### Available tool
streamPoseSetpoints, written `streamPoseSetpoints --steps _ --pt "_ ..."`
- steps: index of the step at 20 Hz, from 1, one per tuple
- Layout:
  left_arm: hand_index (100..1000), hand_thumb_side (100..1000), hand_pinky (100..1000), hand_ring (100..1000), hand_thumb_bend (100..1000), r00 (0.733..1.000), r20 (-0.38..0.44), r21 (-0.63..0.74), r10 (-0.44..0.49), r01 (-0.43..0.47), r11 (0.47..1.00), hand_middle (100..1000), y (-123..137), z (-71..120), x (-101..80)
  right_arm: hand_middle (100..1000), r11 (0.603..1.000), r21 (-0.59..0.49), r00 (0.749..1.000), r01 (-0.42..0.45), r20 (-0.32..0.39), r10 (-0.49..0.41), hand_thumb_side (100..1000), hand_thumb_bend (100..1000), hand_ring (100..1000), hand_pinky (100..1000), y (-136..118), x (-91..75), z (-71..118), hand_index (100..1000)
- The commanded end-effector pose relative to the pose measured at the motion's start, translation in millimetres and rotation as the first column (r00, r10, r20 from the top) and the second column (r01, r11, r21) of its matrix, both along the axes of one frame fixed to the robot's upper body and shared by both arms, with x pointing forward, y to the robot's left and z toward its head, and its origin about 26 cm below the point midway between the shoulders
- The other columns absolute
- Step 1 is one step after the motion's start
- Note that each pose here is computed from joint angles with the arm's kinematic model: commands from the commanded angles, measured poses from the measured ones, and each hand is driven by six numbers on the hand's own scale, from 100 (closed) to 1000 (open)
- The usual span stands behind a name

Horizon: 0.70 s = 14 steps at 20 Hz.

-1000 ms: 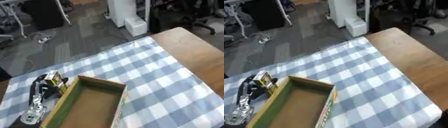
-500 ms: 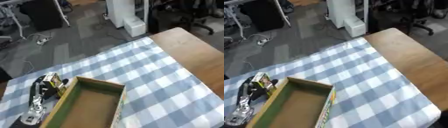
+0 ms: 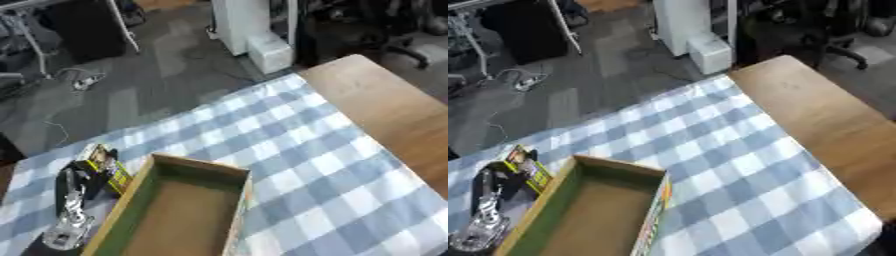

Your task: Pick up objects on the table and place them in the box.

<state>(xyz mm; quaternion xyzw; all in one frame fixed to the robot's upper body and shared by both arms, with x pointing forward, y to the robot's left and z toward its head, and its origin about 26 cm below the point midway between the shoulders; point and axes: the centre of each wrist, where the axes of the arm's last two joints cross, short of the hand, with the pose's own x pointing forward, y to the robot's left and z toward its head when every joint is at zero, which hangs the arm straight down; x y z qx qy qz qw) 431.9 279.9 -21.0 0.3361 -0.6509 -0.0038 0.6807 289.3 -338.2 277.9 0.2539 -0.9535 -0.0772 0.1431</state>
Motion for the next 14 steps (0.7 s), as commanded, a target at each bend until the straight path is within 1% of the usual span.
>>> streamPoseSetpoints --steps 1,4,5,6,7,8,9,10,11,14 --pt "579 651 100 103 171 0.998 0.036 0.002 0.041 -0.041 0.999 374 10.1 14.5 7.5 376 1.0 -0.024 0.999 -0.003 0.039 0.004 1000 100 365 434 0.8 -3.1 14.8 461" --pt "511 690 100 100 125 0.998 0.038 -0.001 0.053 -0.053 0.999 275 10.2 14.1 7.4 376 1.0 -0.022 0.999 -0.005 0.038 0.006 1000 100 365 434 1.0 -3.0 15.8 460" --pt "463 769 100 100 100 0.997 0.043 -0.002 0.058 -0.058 0.998 192 10.6 14.5 7.6 375 1.0 -0.02 0.999 -0.005 0.038 0.006 1000 100 365 434 1.0 -3.0 16.2 460" --pt "430 840 100 100 100 0.997 0.049 -0.004 0.064 -0.064 0.998 113 10.9 14.6 7.6 375 1.0 -0.019 0.999 -0.006 0.038 0.007 1000 100 365 434 1.1 -3.0 16.5 460" --pt "393 871 100 100 100 0.996 0.053 -0.004 0.065 -0.065 0.998 100 11.0 14.4 7.5 375 1.0 -0.017 0.999 -0.007 0.037 0.007 1000 100 365 434 1.1 -3.0 16.8 460" --pt "388 869 100 100 100 0.996 0.055 -0.005 0.064 -0.064 0.998 100 11.1 14.0 7.3 375 1.0 -0.016 0.999 -0.007 0.037 0.008 1000 100 365 433 1.1 -3.1 17.1 460" --pt "339 843 100 100 100 0.996 0.059 -0.009 0.063 -0.062 0.998 100 11.0 13.8 7.3 375 1.0 -0.015 0.999 -0.007 0.036 0.007 1000 100 365 433 1.0 -3.1 17.3 459" --pt "344 846 100 100 100 0.996 0.065 -0.012 0.061 -0.06 0.998 100 11.1 13.7 7.2 375 1.0 -0.014 0.999 -0.007 0.036 0.007 1000 100 365 433 0.9 -3.1 17.4 459" --pt "306 823 100 100 100 0.995 0.074 -0.016 0.061 -0.06 0.998 100 11.3 14.0 7.3 374 1.0 -0.014 0.999 -0.006 0.036 0.007 1000 100 365 433 0.8 -3.2 17.4 459" --pt "293 810 100 100 100 0.992 0.108 -0.027 0.065 -0.062 0.998 100 13.3 15.8 7.8 374 1.0 -0.013 0.999 -0.004 0.034 0.004 1000 100 364 433 0.4 -3.3 17.0 459"
